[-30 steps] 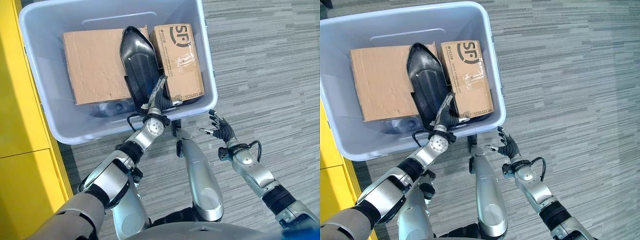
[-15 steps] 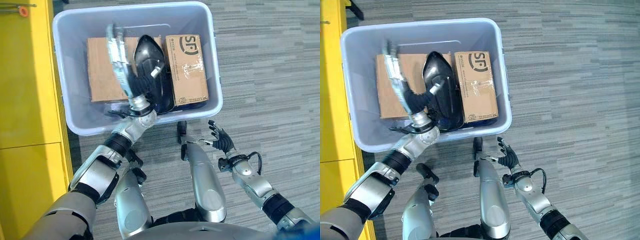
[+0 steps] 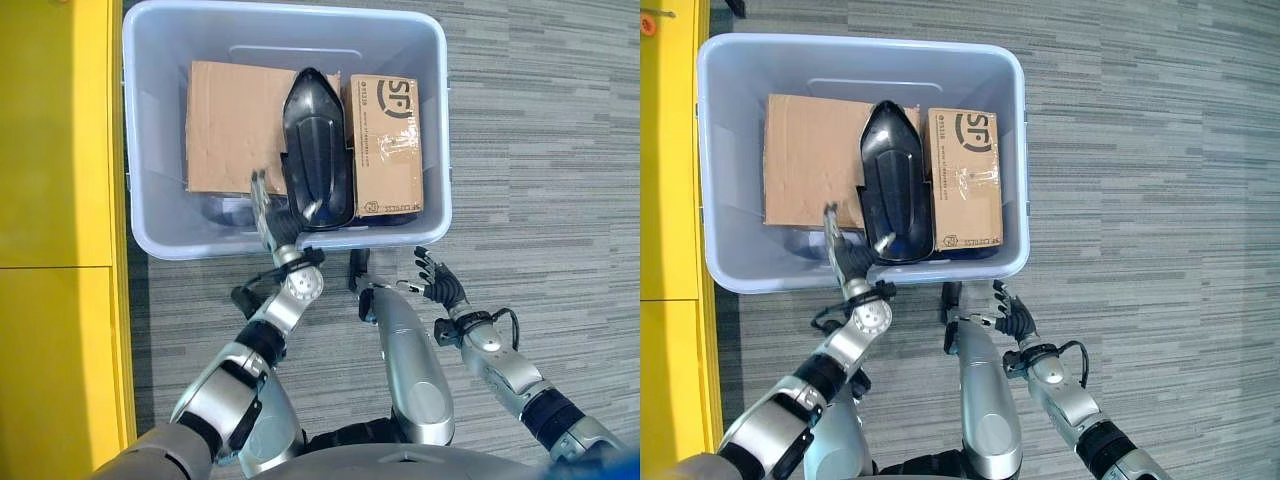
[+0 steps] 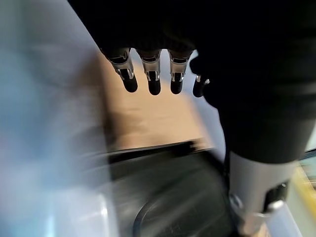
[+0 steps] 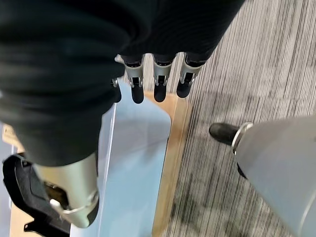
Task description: Move parts from the plastic box to the shelf.
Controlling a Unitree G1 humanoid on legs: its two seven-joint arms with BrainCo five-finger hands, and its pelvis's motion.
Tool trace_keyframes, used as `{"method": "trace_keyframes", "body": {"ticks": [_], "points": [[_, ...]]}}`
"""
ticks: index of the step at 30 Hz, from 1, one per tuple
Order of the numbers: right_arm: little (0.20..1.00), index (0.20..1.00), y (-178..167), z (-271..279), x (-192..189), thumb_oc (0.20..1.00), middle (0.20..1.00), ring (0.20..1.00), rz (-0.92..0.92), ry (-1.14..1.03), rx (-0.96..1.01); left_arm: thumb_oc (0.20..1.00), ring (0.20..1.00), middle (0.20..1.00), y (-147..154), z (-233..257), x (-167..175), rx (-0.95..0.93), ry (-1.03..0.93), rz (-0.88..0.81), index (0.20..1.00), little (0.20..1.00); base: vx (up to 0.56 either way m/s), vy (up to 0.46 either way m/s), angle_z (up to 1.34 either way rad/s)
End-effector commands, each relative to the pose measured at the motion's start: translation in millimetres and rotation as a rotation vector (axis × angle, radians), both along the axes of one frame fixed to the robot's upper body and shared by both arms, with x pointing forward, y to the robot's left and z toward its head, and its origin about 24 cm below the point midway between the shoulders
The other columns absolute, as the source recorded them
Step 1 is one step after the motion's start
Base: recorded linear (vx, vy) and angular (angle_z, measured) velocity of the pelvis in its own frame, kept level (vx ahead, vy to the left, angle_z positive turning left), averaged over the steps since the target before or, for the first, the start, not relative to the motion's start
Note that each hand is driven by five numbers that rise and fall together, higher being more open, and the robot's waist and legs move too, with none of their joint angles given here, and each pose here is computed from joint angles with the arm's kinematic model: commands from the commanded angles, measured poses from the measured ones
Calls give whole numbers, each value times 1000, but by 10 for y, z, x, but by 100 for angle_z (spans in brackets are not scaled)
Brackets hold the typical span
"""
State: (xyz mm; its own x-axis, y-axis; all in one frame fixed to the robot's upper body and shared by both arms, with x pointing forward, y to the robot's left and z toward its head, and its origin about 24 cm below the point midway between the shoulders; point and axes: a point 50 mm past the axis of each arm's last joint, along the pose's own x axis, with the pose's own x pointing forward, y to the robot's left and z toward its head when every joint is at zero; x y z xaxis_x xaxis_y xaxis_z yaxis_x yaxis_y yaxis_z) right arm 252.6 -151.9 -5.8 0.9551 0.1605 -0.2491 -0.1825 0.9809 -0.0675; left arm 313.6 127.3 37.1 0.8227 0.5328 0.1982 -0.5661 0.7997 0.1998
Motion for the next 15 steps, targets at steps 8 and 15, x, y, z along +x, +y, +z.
{"method": "trace_keyframes", "body": {"ticks": [8,15], "points": [[1000,1000,80,186,86,1000,1000,1000,-14,-25,46,1000,1000,1000,109,-36,186,-237,183,121,1000,1000,-9,8,-4],[1000,1000,101,260,160,1000,1000,1000,11,-34,13,1000,1000,1000,100,194,326,-42,119,89,1000,1000,-21,49,-3]]}}
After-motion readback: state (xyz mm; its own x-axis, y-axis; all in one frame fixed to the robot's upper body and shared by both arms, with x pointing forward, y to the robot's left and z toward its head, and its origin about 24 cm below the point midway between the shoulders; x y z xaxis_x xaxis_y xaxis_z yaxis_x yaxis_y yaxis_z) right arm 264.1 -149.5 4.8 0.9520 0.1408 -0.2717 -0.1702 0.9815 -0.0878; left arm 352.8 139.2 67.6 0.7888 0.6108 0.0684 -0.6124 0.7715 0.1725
